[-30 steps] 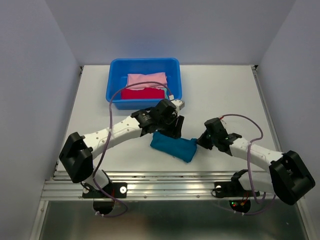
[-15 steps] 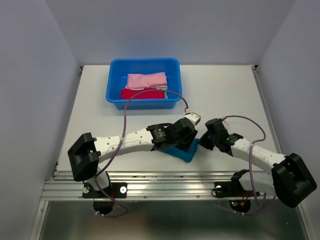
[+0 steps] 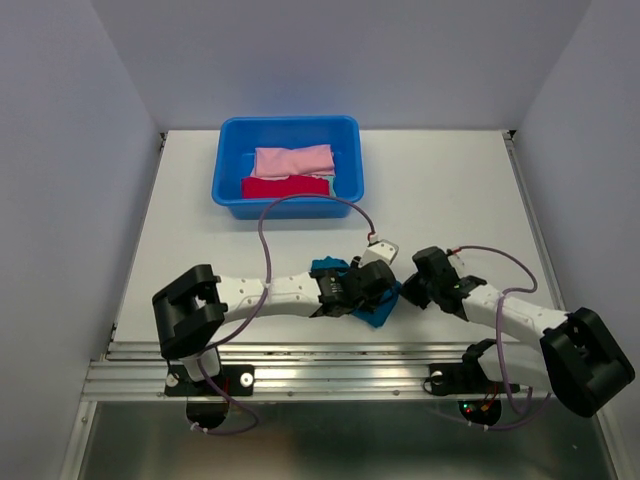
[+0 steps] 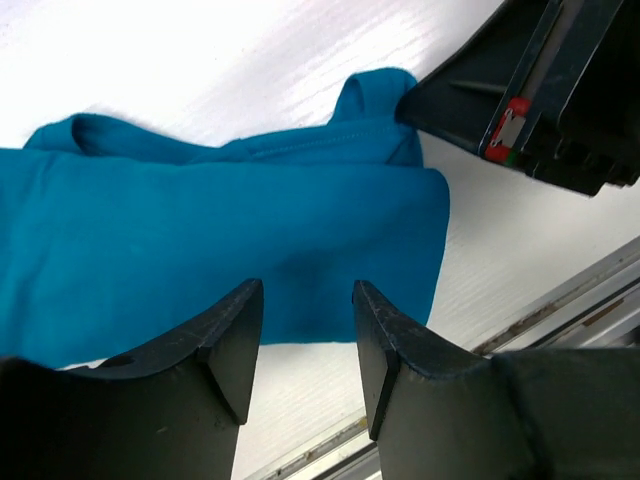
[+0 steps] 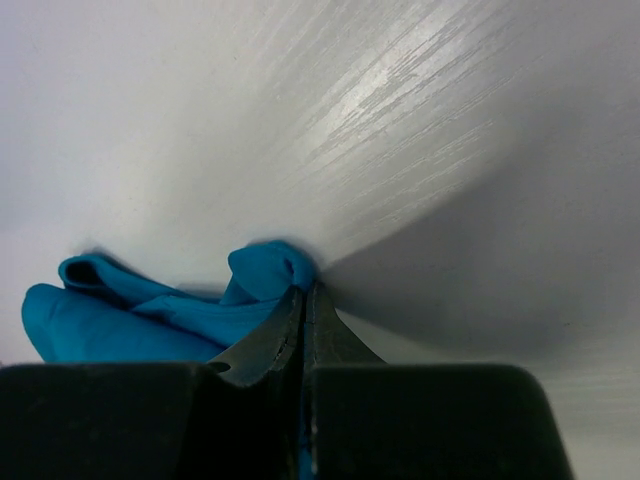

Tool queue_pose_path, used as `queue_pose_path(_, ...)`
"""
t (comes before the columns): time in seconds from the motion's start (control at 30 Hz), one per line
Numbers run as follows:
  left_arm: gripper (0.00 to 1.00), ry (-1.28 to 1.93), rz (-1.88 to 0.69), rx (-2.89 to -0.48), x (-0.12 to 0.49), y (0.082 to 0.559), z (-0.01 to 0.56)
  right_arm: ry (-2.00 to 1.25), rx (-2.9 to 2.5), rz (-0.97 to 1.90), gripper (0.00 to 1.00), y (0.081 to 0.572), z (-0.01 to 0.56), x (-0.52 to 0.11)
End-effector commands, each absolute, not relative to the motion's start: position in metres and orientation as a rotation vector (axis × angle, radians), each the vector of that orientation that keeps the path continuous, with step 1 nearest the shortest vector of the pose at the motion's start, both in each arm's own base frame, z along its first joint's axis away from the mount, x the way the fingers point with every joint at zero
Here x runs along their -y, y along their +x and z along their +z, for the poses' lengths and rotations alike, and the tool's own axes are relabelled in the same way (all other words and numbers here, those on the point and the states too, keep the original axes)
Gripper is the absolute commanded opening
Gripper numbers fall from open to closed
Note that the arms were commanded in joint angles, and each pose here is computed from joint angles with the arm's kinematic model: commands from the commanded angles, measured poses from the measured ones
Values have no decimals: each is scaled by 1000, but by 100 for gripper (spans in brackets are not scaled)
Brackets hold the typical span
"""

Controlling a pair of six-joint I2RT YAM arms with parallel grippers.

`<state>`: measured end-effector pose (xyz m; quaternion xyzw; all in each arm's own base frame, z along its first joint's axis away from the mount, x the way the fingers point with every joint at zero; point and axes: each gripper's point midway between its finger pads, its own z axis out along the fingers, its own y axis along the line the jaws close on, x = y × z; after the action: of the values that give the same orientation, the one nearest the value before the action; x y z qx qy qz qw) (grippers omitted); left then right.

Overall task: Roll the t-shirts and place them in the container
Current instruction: Roll the T-shirt to the center of the board.

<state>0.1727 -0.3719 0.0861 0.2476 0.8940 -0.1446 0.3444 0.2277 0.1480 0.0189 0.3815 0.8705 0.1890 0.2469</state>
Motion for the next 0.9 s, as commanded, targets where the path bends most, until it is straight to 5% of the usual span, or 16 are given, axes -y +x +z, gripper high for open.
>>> queue_pose_path(0.0,52,551,-423,-2257,377,184,105,1122,-2320,500,1,227,11,-141)
queue_pose_path(0.37,49,667,-488,-2220,386,156,111,1177,-2333,580,1,212,0,-144)
queue_pose_path(0.63,62,720,-475,-2233,399,151,98,1202,-2309,588,1,212,1,-142)
queue_pose_path(0.87,58,742,-460,-2221,416,157,95,1219,-2300,593,1,209,0,-140)
